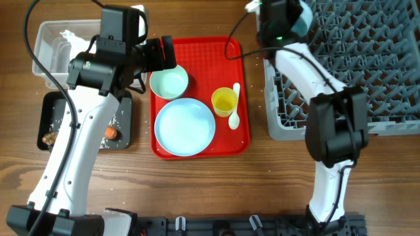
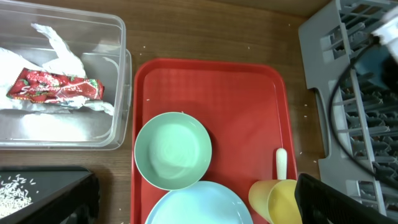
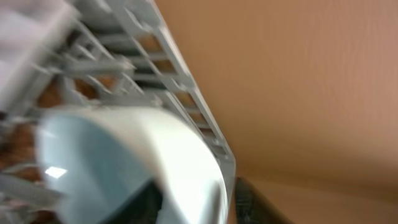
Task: Sort waste into correct bins and load items into the dishwasher rack
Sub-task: 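Lower the light blue bowl into the grey rack and release, then grasp the green bowl on the red tray with the right gripper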
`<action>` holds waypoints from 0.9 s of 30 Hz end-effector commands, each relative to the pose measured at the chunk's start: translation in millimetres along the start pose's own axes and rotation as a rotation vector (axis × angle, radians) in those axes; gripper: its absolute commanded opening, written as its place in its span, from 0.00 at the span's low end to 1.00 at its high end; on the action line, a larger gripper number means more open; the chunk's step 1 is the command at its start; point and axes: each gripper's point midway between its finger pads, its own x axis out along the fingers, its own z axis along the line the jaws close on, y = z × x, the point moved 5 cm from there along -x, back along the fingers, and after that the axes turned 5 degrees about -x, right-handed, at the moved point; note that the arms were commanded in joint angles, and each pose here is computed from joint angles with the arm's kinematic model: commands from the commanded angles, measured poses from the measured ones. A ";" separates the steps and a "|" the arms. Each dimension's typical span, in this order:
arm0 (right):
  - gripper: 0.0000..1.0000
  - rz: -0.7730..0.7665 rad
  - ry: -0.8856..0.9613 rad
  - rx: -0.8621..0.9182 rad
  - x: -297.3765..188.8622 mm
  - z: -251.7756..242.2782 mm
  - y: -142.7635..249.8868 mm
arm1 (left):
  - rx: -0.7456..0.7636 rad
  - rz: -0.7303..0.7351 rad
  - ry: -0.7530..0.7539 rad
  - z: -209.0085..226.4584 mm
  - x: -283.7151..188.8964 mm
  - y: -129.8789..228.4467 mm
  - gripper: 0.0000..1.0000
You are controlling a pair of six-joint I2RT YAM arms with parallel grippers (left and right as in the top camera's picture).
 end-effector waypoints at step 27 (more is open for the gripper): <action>1.00 -0.272 -0.805 0.833 -161.3 -4.4 -25.7 | -0.260 -0.007 -0.048 34.5 0.1 -9.8 1.00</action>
